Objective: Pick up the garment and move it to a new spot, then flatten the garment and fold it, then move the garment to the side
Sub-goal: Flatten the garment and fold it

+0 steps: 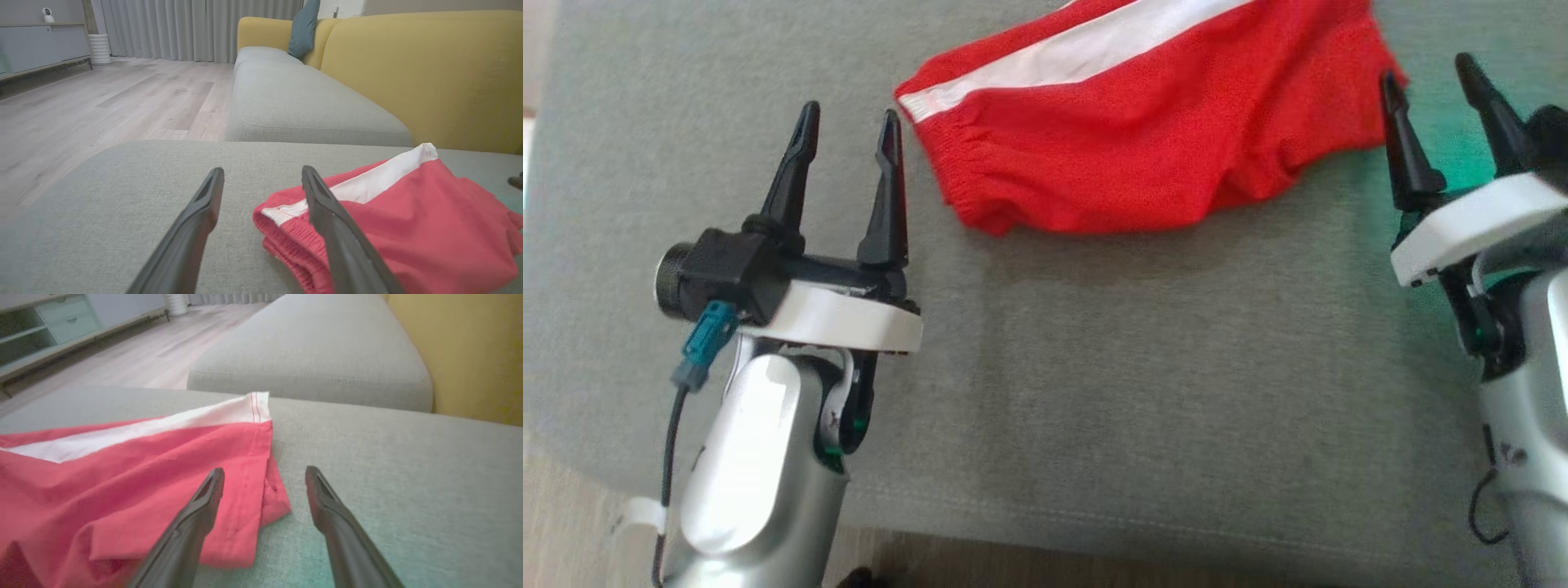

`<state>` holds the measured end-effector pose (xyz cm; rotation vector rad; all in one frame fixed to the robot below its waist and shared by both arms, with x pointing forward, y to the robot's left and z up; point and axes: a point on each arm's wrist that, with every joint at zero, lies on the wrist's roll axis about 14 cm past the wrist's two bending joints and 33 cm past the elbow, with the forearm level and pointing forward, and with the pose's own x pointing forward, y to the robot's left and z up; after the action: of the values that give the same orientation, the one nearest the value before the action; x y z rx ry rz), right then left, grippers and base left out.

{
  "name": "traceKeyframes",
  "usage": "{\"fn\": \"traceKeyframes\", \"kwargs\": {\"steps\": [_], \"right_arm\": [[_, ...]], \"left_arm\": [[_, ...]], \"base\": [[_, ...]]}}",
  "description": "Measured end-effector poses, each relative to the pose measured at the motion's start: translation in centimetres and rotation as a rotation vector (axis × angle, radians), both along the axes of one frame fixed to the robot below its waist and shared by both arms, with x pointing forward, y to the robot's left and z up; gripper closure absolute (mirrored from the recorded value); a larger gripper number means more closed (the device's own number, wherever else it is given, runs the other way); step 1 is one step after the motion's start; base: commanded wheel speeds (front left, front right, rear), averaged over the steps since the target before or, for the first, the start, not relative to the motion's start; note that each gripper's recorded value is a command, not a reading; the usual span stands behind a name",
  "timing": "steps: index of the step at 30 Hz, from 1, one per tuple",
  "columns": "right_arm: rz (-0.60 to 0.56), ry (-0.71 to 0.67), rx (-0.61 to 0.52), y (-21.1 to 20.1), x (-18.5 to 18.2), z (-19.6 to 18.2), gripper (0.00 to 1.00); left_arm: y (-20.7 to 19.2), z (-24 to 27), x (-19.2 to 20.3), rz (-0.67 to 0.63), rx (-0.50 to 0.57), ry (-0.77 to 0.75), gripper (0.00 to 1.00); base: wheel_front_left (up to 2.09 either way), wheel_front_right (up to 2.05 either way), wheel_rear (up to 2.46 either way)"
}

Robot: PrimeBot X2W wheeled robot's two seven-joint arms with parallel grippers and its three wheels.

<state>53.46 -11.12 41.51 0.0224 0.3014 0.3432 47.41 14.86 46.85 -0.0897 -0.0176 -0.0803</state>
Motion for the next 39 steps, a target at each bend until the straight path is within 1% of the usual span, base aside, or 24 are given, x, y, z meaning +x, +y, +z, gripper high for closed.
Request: {"fn": "traceKeyframes", "kwargs": {"steps": [2,3,4,6,8,9,10,11,12,15,18,22,25,30,32,35,39], "right_arm": [[0.015,0.068,-0.014,0.5,0.4,-2.0,0.00],[0.024,0.126,-0.028,0.7,0.5,-3.7,0.00],[0.027,0.149,-0.032,0.9,0.5,-4.3,0.00],[0.030,0.189,-0.034,1.1,0.5,-5.3,0.00],[0.029,0.209,-0.036,1.1,0.7,-5.4,0.00],[0.028,0.223,-0.034,1.2,0.7,-5.4,0.02],[0.028,0.223,-0.034,1.2,0.7,-5.4,0.44],[0.027,0.238,-0.028,1.2,0.7,-5.5,0.89],[0.027,0.244,-0.025,1.3,0.7,-5.4,1.00],[0.031,0.257,-0.008,1.6,0.3,-5.2,1.00],[0.034,0.240,0.013,2.0,-0.2,-4.4,1.00],[0.002,0.229,0.050,1.4,-2.9,-4.0,1.00],[-0.052,0.247,0.092,0.6,-5.7,-4.1,1.00],[-0.160,0.257,0.122,-2.2,-9.7,-3.7,1.00],[-0.208,0.255,0.128,-3.5,-10.8,-3.5,1.00],[-0.251,0.258,0.125,-4.8,-12.2,-3.3,1.00],[-0.286,0.252,0.124,-6.0,-12.8,-3.1,1.00]], "left_arm": [[0.4,0.0,-0.1,0.009,0.004,-0.003,0.00],[0.6,0.2,-0.1,0.013,0.011,-0.009,0.00],[0.8,0.2,-0.1,0.018,0.017,-0.011,0.00],[1.2,0.2,-0.1,0.028,0.019,-0.009,0.00],[1.6,0.3,-0.1,0.038,0.022,-0.013,0.00],[1.6,0.4,-0.1,0.039,0.025,-0.017,0.00],[1.6,0.4,-0.1,0.039,0.025,-0.017,0.00],[1.6,0.5,-0.1,0.038,0.024,-0.020,0.00],[1.5,0.6,0.0,0.035,0.021,-0.022,0.00],[1.1,0.7,0.1,0.023,0.021,-0.028,0.00],[0.8,1.0,0.2,0.020,0.018,-0.037,0.00],[0.8,1.2,-0.1,0.022,0.023,-0.040,0.00],[0.4,1.1,-0.7,0.007,0.017,-0.030,0.00],[0.0,0.7,-2.1,-0.001,0.014,-0.008,0.00],[-0.3,0.8,-2.7,-0.008,0.012,-0.005,0.00],[-0.6,1.0,-3.3,-0.016,0.007,-0.006,0.00],[-0.9,1.1,-3.9,-0.023,0.006,-0.002,0.00]], "base": [[0.00,0.00,0.00],[0.00,0.00,0.00],[0.00,0.00,0.00],[0.00,0.00,0.00],[0.00,0.00,0.00],[0.00,0.00,0.00],[0.00,0.00,0.00],[0.00,0.00,0.00],[0.00,0.00,0.00],[0.00,0.00,0.00],[0.00,0.00,0.00],[0.00,0.00,0.00],[0.00,0.00,0.00],[0.00,0.00,0.00],[0.00,0.00,0.00],[0.00,0.00,0.00],[0.00,0.00,0.00]]}}
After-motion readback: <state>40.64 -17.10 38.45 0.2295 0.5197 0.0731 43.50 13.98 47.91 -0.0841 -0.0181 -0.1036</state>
